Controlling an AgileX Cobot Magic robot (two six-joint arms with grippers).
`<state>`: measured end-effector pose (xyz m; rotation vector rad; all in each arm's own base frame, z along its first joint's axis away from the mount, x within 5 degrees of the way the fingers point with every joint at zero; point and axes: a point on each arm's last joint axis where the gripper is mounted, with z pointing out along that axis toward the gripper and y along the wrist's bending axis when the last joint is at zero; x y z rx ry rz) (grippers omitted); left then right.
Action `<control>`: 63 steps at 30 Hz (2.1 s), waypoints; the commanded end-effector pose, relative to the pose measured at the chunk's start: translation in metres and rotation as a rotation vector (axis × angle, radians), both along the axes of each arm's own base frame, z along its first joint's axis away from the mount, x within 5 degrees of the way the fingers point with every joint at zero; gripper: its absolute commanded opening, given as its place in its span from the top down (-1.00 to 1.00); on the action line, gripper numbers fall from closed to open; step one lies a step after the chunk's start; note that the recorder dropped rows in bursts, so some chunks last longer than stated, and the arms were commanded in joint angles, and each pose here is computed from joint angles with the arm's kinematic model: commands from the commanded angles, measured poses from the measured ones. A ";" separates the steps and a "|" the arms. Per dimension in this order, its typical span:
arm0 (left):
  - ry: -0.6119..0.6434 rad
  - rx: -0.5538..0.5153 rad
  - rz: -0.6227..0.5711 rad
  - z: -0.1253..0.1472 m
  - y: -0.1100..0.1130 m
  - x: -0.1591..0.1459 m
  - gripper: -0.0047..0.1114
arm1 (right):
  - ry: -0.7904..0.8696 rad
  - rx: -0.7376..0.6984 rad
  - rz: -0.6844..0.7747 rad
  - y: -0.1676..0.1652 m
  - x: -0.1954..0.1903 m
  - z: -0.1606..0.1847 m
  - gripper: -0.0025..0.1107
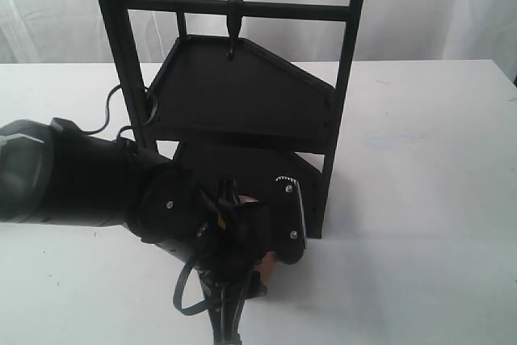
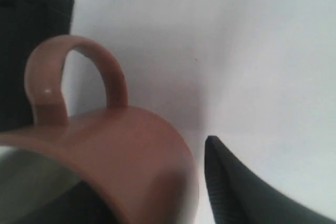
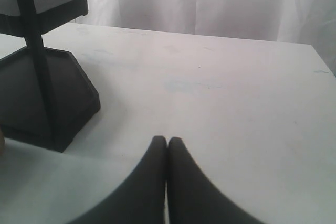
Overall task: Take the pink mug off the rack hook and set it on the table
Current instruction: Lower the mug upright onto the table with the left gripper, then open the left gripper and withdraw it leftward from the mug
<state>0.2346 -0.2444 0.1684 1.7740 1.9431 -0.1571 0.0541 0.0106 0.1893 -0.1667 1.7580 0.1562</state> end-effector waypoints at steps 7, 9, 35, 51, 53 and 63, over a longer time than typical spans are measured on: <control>0.043 0.006 0.016 0.000 0.003 -0.004 0.04 | -0.005 -0.001 -0.006 0.000 0.000 -0.001 0.96; 0.027 -0.009 0.016 0.007 0.004 -0.005 0.04 | -0.005 -0.001 -0.006 0.000 0.000 -0.001 0.96; -0.001 -0.089 0.064 0.042 0.010 -0.012 -0.23 | -0.005 -0.001 -0.006 0.000 0.000 -0.001 0.96; -0.018 -0.105 0.052 0.074 0.023 -0.026 -0.31 | -0.005 -0.001 -0.006 0.000 0.000 -0.001 0.96; -0.016 -0.103 0.050 0.078 0.025 -0.029 -0.31 | -0.005 -0.001 -0.006 0.000 0.000 -0.001 0.96; -0.013 -0.122 0.052 0.105 0.041 -0.046 -0.37 | -0.005 -0.001 -0.006 0.000 0.000 -0.001 0.96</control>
